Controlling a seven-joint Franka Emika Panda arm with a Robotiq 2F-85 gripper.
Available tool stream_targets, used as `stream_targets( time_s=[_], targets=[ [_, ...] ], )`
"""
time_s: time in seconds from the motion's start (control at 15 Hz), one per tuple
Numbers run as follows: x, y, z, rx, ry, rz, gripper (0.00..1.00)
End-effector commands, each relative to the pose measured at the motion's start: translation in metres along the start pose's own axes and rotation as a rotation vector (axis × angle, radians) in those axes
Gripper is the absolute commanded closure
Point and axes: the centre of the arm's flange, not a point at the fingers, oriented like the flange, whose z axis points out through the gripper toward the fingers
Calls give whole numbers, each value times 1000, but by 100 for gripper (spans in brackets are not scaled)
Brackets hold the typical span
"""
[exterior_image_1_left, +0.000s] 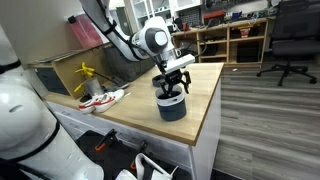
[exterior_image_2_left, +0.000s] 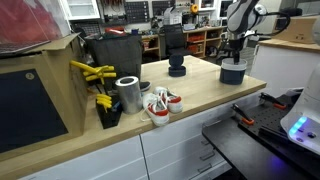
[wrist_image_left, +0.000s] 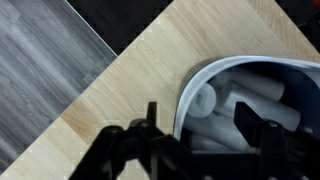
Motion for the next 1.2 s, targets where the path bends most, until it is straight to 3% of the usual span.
stream_targets(
  time_s=[0.0,0.67,0.87,1.13],
  targets=[
    [-18,-16,-30,-15,-13,-36,0],
    [-80,-39,-65,-77,-9,-52,0],
    [-76,-42,-76,-58,38,-111,0],
    [-39,-48,-78,-56,79,-326,0]
  ],
)
